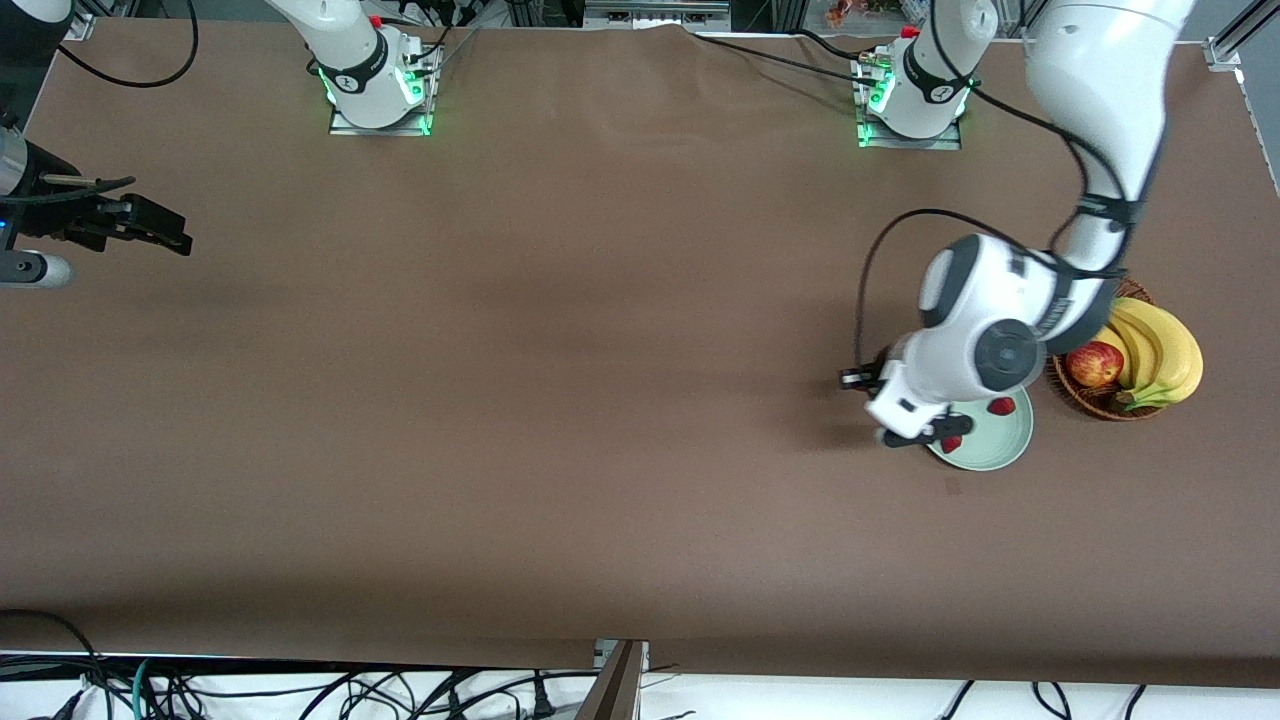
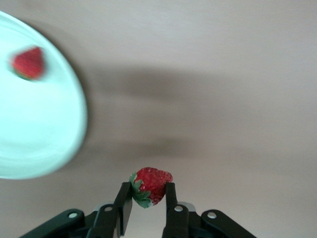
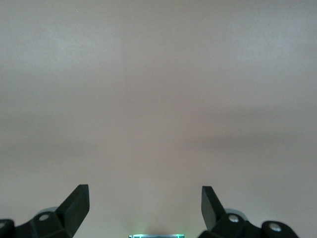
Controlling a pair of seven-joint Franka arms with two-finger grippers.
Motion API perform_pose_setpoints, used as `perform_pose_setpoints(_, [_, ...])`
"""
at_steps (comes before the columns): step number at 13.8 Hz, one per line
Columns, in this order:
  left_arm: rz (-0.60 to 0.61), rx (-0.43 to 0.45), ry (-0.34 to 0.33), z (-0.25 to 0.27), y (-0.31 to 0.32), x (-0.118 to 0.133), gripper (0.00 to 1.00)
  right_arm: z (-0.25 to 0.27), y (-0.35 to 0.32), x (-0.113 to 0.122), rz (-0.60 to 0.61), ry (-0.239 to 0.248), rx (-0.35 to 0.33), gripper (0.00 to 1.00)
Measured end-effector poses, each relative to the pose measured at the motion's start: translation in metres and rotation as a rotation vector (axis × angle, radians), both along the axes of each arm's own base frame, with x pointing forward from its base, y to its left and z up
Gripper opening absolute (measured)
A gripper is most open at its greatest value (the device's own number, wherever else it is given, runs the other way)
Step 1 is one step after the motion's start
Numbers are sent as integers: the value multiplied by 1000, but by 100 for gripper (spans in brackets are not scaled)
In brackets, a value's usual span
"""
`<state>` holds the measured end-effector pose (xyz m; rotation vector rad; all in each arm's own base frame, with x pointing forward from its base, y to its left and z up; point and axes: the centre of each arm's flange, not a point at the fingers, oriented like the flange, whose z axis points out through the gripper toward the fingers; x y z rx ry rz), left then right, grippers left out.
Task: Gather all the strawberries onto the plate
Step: 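Carry the strawberry onto the plate and open the left gripper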
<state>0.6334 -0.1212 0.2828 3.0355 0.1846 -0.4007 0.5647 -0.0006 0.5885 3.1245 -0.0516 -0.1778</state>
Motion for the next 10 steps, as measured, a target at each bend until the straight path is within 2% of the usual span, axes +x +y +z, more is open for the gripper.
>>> perform_pose_setpoints(3, [-140, -53, -10, -5, 88, 6, 31, 0, 0, 0, 0, 0, 0, 100])
perform_pose_setpoints(6, [-257, -70, -39, -27, 153, 5, 31, 1, 0, 0, -3, -2, 0, 100])
perform_pose_setpoints(9, [-284, -96, -38, -53, 174, 3, 31, 5, -1, 1, -10, -11, -1, 100])
perform_pose_setpoints(10, [-291, -102, -34, -56, 170, 3, 36, 5, -3, 1, -13, -12, -1, 100])
